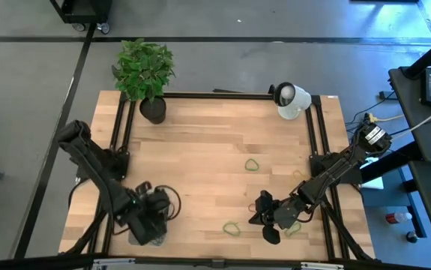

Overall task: Pick and place rubber bands into bin
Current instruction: Put the blue rubber band into the bin

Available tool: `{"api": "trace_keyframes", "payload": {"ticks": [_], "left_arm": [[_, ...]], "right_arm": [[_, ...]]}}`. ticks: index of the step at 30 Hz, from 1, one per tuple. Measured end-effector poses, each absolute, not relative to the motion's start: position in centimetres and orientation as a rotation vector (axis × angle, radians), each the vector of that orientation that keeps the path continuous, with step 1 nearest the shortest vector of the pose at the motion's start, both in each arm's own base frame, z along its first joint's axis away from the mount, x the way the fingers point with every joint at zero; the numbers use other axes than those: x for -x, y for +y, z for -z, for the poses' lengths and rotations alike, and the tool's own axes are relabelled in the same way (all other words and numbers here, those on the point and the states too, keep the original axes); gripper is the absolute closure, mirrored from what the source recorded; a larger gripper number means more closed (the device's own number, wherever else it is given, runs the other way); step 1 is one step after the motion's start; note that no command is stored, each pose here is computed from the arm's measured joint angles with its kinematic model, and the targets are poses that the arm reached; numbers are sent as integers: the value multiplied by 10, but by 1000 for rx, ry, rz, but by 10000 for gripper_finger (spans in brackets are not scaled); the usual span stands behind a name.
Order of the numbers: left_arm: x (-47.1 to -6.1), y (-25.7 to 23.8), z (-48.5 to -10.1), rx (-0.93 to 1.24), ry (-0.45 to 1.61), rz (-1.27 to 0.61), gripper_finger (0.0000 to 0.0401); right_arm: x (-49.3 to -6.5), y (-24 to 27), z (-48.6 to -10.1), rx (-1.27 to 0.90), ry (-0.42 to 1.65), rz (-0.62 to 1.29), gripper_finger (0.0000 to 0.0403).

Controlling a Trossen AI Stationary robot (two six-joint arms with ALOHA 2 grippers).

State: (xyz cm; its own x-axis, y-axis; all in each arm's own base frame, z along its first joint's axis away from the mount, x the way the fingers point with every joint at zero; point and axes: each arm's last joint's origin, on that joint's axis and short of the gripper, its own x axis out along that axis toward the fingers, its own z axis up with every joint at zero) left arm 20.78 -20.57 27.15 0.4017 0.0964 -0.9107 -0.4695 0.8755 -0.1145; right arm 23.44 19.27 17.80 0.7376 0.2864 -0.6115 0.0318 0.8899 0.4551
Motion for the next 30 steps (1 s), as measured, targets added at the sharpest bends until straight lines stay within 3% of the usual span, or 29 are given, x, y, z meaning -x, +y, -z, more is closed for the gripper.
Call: {"api": "trace_keyframes", "payload": {"ticks": [4,9,11,18,23,30], "left_arm": [[-219,-182,-284,321,1043,-367,280],[-245,-153,-282,149,1094,-292,373],[-260,-144,-277,77,1114,-217,392],[-295,-106,-263,-115,1090,-4,399],[-296,-69,-241,-59,1057,101,399],[-269,-40,-228,-4,974,193,399]], "right_arm": [[-236,190,-178,-488,725,-112,400],[-236,188,-178,-548,735,-15,401],[-236,188,-182,-574,790,58,401],[-224,177,-210,-696,1024,500,402],[-212,171,-213,-924,1104,808,402],[-214,176,-187,-878,1241,888,393]]}}
